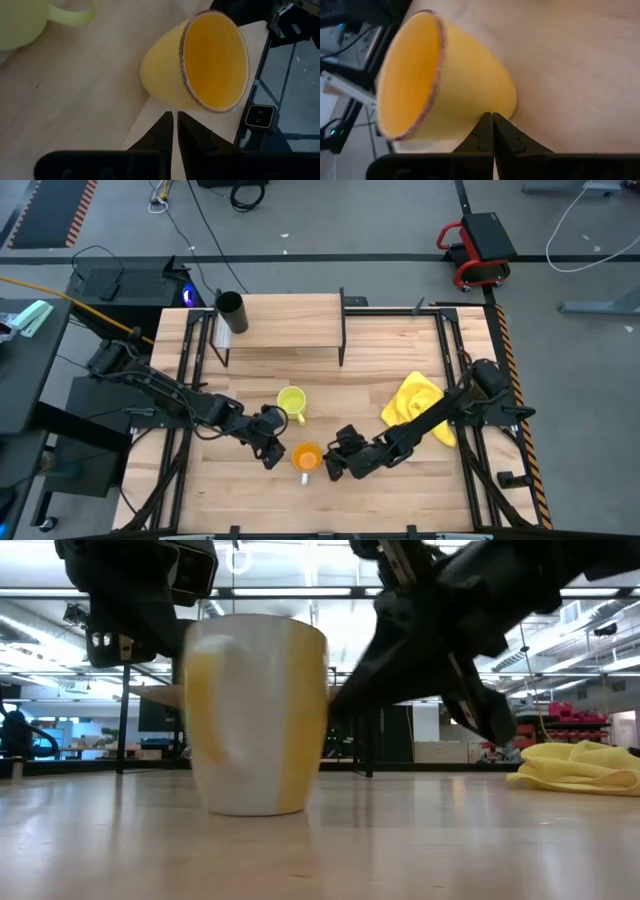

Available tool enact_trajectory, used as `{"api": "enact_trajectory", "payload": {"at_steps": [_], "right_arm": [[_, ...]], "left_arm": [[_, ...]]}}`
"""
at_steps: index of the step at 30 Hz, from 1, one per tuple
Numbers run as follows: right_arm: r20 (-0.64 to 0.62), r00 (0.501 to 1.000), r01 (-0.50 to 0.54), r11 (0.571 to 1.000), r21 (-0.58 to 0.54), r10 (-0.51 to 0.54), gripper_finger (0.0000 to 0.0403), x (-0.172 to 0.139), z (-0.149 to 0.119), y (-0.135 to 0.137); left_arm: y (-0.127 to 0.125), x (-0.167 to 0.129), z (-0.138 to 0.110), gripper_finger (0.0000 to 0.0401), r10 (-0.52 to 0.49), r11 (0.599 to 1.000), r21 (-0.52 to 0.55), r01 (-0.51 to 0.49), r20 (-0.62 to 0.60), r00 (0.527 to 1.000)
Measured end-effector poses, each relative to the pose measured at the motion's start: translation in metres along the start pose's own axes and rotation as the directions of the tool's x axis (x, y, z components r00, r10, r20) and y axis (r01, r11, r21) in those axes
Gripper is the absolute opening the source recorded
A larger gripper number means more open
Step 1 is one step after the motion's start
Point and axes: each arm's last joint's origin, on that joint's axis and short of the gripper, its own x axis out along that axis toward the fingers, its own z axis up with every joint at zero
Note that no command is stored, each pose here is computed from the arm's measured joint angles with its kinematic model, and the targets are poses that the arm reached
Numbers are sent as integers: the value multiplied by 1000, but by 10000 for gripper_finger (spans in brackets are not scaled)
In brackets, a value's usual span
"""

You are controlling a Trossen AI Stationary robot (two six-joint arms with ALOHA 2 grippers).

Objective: Stack small to large cups/mugs on shelf
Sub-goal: Put the orange mug on the shelf

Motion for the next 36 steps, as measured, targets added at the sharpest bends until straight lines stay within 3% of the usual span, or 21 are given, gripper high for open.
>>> {"api": "enact_trajectory", "payload": {"at_steps": [14, 18, 25, 36], "right_arm": [[-2, 999, -44, 999, -16, 44, 0, 28, 31, 0], [-24, 998, -51, 999, -10, 50, 0, 28, 25, 1], [-77, 992, -103, 995, 4, 103, 0, 10, -10, 19], [-83, 990, -118, 993, -25, 116, 0, 48, 10, 33]], "left_arm": [[-1, -6, -1, 35, -26, 999, -20, 26, -24, 999], [-3, -14, 1, 42, -46, 999, -28, 46, -11, 999], [0, -21, -1, 40, -24, 999, -44, 23, -26, 999], [-2, -22, -6, 42, -22, 999, -36, 20, -42, 999]]}}
